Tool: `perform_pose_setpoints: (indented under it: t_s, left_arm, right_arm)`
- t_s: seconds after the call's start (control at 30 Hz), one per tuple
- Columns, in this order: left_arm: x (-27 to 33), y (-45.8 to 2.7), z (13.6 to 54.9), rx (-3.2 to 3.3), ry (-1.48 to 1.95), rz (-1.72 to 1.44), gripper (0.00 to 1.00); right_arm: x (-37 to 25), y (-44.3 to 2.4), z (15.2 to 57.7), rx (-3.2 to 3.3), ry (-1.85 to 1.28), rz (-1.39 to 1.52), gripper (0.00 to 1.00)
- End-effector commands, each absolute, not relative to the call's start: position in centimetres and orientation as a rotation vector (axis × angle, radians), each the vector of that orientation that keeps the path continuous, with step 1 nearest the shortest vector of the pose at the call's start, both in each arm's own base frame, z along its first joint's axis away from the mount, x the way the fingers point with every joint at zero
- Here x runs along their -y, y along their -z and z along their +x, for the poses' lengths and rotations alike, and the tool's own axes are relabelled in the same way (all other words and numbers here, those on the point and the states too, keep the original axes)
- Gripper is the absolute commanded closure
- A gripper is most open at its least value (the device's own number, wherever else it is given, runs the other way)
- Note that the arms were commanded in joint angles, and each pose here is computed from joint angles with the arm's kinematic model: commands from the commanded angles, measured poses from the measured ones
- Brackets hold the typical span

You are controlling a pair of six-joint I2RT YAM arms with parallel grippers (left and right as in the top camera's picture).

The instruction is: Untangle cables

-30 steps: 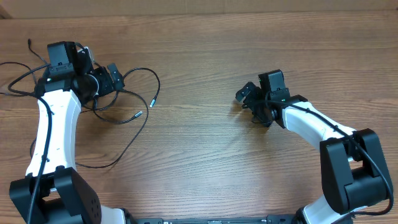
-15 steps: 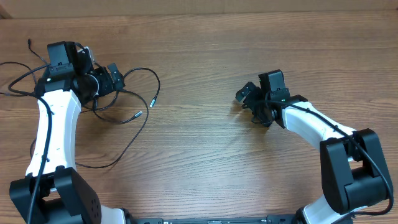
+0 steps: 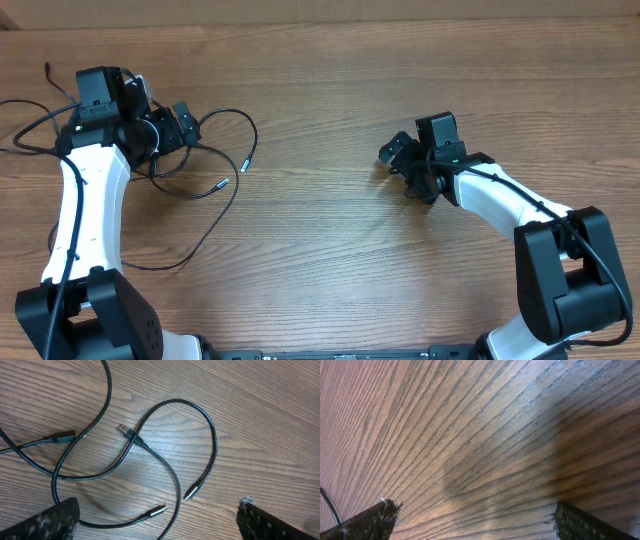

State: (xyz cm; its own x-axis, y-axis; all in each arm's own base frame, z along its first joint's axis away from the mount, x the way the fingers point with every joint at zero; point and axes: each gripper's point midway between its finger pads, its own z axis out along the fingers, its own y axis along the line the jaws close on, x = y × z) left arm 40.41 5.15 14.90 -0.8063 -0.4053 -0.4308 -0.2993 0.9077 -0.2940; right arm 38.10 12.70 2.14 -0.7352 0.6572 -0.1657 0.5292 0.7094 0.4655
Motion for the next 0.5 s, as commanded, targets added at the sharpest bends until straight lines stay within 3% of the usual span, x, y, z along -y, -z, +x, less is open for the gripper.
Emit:
perform_pose_setpoints:
  t_s: [0.0,0.47]
  left_arm:
    - [-4.9,-15.6,40.4,-2.561,0.302,-0.470,0.00]
    - [-1.1,-19.8,40.0,-2.482,0.321,-0.318,0.00]
  right_arm:
    - [-12.7,-2.3,38.2,-2.592,-0.561,0.928,0.00]
    - [-12.7,-2.4,38.2,-2.589,-0.564,0.926,0.00]
